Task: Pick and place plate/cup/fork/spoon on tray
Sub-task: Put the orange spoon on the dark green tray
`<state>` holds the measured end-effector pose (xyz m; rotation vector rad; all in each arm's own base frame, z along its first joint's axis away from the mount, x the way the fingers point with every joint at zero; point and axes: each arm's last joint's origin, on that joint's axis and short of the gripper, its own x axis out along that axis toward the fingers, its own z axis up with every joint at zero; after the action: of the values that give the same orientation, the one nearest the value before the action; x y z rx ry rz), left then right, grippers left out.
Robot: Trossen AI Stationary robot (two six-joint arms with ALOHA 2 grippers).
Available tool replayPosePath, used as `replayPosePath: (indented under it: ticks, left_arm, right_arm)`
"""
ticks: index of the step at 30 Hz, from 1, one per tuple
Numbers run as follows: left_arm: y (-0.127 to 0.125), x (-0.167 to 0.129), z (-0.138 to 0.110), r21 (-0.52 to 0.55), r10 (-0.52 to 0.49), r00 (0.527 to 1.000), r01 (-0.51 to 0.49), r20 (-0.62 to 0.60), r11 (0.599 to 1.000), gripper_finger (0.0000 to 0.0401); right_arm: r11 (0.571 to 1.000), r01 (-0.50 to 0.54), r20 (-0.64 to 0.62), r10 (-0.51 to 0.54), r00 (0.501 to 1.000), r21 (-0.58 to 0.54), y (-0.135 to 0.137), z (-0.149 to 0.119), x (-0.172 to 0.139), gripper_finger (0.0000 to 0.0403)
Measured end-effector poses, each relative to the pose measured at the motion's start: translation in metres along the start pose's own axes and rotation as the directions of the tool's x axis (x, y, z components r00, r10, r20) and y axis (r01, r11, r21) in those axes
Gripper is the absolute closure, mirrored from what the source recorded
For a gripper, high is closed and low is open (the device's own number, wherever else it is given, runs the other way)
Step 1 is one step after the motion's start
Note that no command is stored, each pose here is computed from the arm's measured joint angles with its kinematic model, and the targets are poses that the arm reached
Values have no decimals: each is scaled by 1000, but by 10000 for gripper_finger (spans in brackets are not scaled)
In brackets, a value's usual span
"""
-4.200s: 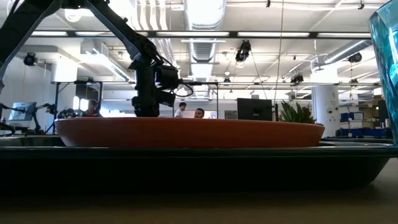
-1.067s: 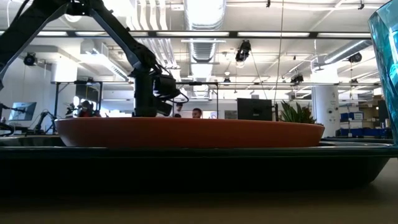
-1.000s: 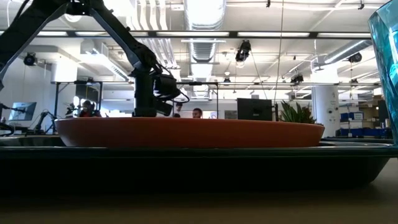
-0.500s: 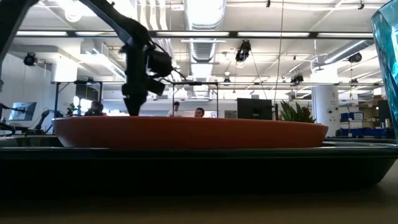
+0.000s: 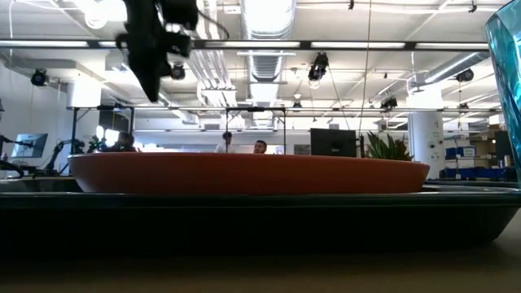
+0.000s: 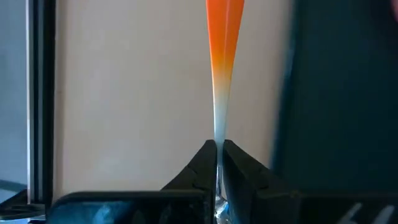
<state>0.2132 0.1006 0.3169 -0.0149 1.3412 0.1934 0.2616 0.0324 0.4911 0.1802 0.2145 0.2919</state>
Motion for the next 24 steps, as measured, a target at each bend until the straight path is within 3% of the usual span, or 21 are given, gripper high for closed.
replayPosePath:
  ticks: [9,16,20,24]
  left_arm:
    - [-73,-44,-30,116,-83,994,75,65,990,401]
    - [-126,-45,-38,222,-93,995,83,32,972,401]
    - [-156,-32,-40,354,-77,995,92,-58,931,401]
    - [-184,-12,-49,512,-24,986,106,-164,853,401]
  right_arm:
    - [1000,-1,0,1,1000,-9,0,0,0,394]
    - [1000,-1,3,1,1000,-17,0,0,0,394]
    - [1000,-6,35,7,999,-23,1,3,0,394]
    - [1000,-7,44,8,999,-25,1,4,0,394]
